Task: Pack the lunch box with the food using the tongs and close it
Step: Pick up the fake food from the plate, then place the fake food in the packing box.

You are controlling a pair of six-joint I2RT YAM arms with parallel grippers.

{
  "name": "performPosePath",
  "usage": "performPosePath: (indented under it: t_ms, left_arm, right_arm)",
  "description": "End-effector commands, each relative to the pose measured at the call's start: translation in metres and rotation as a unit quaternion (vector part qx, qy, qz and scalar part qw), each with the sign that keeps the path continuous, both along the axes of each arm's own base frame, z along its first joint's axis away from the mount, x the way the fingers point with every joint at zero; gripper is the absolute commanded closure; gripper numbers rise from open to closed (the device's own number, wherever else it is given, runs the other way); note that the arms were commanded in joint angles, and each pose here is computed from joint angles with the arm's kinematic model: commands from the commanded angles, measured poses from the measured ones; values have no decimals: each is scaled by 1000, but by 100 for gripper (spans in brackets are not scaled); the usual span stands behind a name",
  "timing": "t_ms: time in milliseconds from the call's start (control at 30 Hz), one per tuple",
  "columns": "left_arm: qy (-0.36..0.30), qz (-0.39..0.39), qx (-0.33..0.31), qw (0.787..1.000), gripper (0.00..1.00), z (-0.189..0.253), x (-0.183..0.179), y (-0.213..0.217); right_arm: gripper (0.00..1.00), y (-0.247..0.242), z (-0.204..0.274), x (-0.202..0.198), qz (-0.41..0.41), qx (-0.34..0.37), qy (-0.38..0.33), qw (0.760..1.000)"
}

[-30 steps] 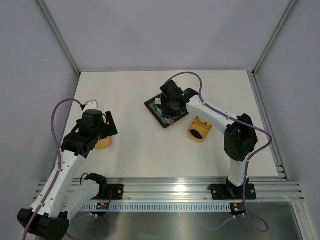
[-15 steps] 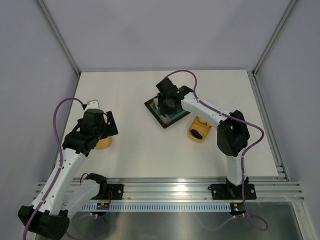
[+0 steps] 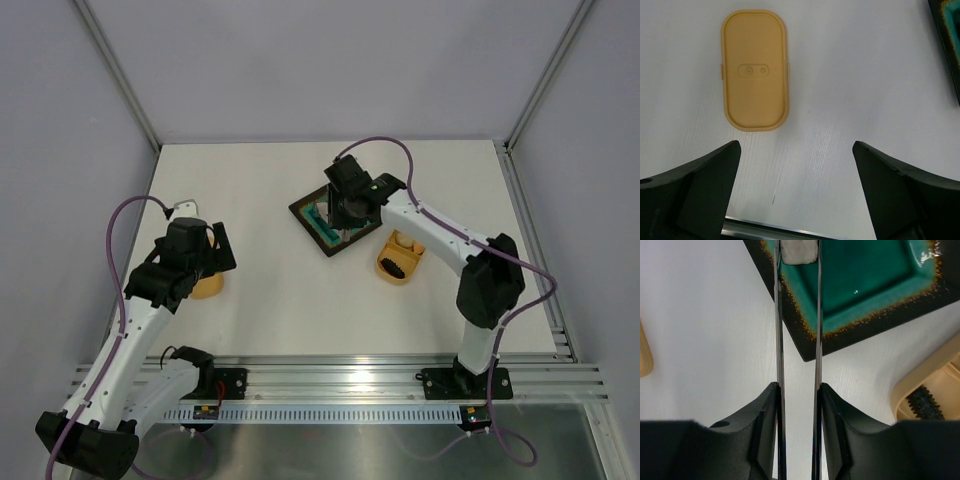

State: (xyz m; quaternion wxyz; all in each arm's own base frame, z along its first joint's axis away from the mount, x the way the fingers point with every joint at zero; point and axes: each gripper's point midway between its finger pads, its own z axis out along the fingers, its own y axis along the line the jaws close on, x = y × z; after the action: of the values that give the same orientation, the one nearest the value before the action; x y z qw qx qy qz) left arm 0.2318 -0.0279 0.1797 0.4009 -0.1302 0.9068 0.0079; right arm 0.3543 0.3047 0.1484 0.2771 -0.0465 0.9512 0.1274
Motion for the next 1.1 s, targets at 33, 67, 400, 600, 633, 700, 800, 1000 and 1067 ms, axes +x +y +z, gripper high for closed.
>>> performPosePath:
  t_ms: [33,67,400,600,633,700,800,1000,1067]
  left_arm:
    - [-29,0,0,1000,1,12,8,0]
    - [-30,0,0,1000,1,13,9,0]
    - [-29,-4,-9,1000,1,8,10,-4]
    - [-28,-4,-11,1000,1,6,13,-6]
    - [-27,-5,-11,1000,1,6,14,-6]
    - [-28,-3,-11,1000,1,7,14,-6]
    - [-24,-2,-6,1000,1,4,13,-4]
    - [-22,-1,-9,1000,1,3,14,-5]
    - [-22,-2,-11,1000,1,3,15,-6]
  right_arm:
    - [91,-31,83,-14,-32,38,-92,995]
    - [92,-40,78,-20,-38,27,-87,995]
    - [94,-157,73,-97,-146,-41,-67,986]
    - [94,-197,58,-140,-185,-56,-34,980]
    - [94,-199,53,-146,-188,-54,-27,980]
    - [95,-199,46,-154,-185,-52,-11,981]
    - [95,-199,38,-164,-183,-45,7,982]
    - [95,-188,26,-171,-167,-21,28,985]
    - [95,-184,29,-169,-159,-12,25,987]
